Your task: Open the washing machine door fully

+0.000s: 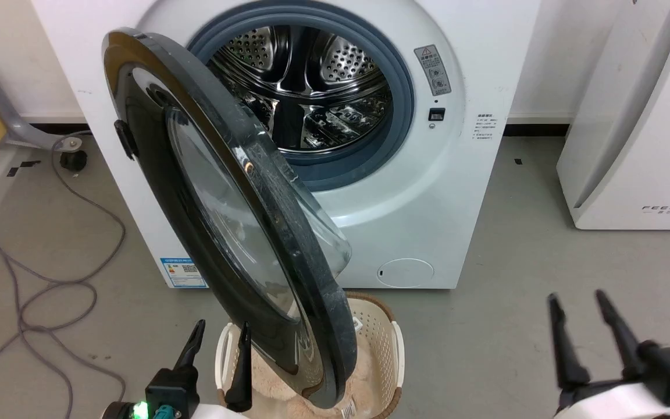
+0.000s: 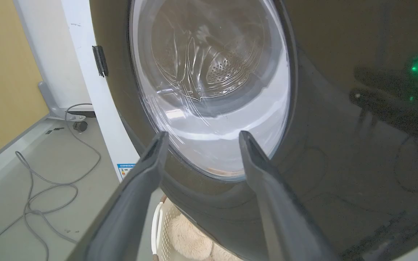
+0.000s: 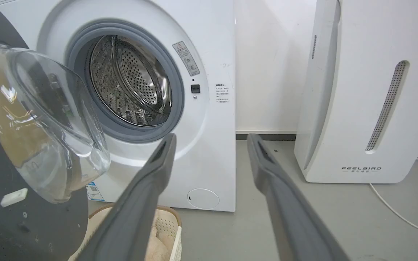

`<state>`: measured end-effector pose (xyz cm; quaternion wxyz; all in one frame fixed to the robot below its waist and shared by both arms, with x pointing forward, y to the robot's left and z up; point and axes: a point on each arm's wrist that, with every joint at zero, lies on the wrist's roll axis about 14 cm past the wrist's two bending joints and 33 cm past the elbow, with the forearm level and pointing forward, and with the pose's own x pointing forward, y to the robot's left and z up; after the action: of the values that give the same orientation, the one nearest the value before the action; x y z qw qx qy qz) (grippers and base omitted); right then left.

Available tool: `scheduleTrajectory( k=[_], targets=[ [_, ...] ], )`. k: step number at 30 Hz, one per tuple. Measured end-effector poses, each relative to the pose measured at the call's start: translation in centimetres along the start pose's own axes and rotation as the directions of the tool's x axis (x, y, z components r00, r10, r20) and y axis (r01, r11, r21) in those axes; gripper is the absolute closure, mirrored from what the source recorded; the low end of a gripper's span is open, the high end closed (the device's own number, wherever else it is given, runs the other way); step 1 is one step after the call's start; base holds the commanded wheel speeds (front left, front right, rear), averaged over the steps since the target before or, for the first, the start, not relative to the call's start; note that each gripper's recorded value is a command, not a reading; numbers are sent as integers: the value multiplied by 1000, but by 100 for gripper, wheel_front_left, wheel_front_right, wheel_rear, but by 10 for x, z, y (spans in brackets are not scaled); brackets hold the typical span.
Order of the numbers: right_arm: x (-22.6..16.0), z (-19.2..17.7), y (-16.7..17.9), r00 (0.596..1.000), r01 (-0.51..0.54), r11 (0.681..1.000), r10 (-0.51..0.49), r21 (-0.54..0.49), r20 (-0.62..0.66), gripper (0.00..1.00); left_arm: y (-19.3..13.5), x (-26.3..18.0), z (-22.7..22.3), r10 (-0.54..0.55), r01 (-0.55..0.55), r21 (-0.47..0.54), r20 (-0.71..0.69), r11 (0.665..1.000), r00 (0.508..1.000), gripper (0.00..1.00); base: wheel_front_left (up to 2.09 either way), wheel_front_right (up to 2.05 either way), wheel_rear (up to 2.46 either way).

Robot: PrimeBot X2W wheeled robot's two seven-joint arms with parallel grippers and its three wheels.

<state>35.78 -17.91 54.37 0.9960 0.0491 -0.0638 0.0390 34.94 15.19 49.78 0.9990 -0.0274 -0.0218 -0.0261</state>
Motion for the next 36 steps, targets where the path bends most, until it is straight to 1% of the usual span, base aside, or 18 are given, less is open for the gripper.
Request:
scheduleTrajectory(
  k=[4,12,13,14,15,22,25,30,36],
  targets=[
    [-8,-9,12,998,-39,997,36,-70,-52,0,2,0,0,5,-5,4,0,1000,1000,0,0,0,0],
    [-18,-26,11,994,-37,997,30,-65,-108,0,7,-1,0,21,-20,18,-1,1000,1000,0,0,0,0],
    [-19,-27,11,993,-37,997,29,-64,-111,0,7,-1,0,20,-20,19,-1,1000,1000,28,0,0,0],
    [-19,-28,11,993,-35,998,28,-59,-114,0,7,-1,0,20,-20,19,0,1000,1000,80,0,0,0],
    [-19,-29,11,993,-34,998,27,-57,-118,0,7,0,0,19,-19,20,0,1000,1000,100,0,0,0],
    [-21,-36,10,990,-32,999,25,-44,-138,0,7,1,4,18,-18,21,13,1000,1000,100,0,0,0],
    [-21,-37,11,989,-32,999,26,-42,-143,0,7,3,13,22,-23,19,41,1000,999,100,0,0,0],
    [-21,-38,10,989,-32,999,25,-43,-145,0,5,8,57,21,-24,15,178,1000,984,100,0,0,0],
    [-20,-39,10,989,-33,999,26,-42,-147,0,0,8,108,6,-17,31,332,999,943,100,0,0,0]
  ],
)
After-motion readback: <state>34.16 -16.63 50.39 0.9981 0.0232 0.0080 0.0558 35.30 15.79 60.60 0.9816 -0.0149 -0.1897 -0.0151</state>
